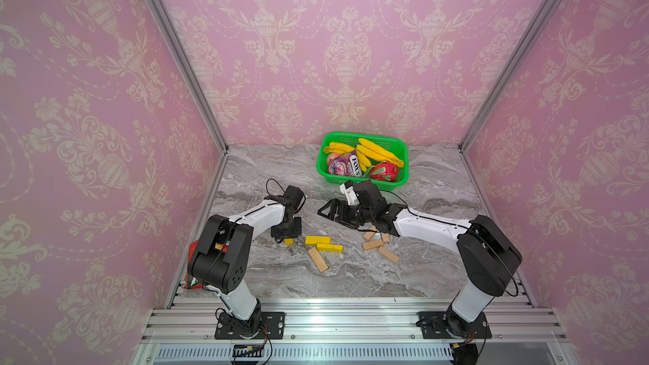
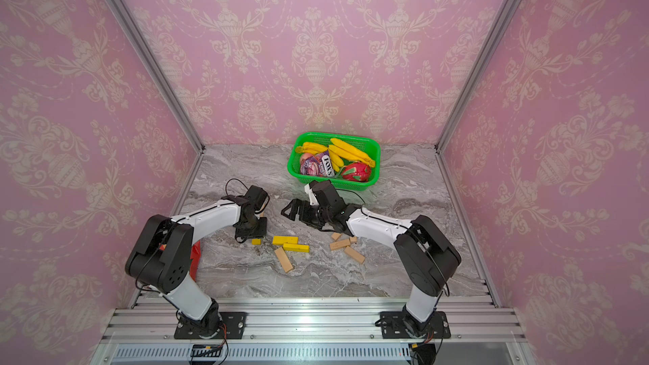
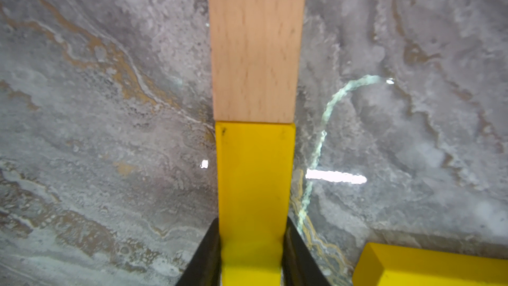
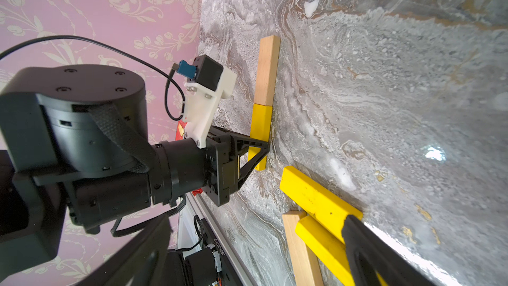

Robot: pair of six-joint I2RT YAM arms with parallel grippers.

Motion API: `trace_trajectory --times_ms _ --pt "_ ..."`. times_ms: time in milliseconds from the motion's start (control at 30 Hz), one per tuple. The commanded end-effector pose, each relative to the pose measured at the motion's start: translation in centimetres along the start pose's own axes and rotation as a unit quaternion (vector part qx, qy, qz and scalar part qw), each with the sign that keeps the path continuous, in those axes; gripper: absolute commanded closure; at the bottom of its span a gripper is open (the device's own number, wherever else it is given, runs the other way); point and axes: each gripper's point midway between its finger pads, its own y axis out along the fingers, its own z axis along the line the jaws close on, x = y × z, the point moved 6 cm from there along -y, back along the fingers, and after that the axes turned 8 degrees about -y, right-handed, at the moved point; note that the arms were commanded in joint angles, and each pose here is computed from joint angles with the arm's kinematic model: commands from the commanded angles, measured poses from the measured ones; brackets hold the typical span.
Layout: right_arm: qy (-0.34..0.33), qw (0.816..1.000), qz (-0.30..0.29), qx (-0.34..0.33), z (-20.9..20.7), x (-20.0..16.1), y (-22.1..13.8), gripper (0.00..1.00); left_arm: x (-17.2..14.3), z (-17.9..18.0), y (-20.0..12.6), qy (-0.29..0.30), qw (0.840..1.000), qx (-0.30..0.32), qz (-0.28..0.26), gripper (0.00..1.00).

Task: Assemble the letter k with building blocks
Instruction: Assemble the building block at the center of the board.

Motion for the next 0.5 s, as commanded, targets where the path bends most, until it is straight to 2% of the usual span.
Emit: trace_trajectory --times_ms 0,467 --pt "0.007 1.000 0.002 0.007 -0.20 0.20 0.36 0.00 -0.70 1.01 1.14 0.003 0.999 0.024 0.033 0.80" --pt "0.009 1.000 0.001 0.007 -0.37 0.03 0.42 0.00 -0.68 1.01 1.29 0.003 0.999 0.027 0.037 0.79"
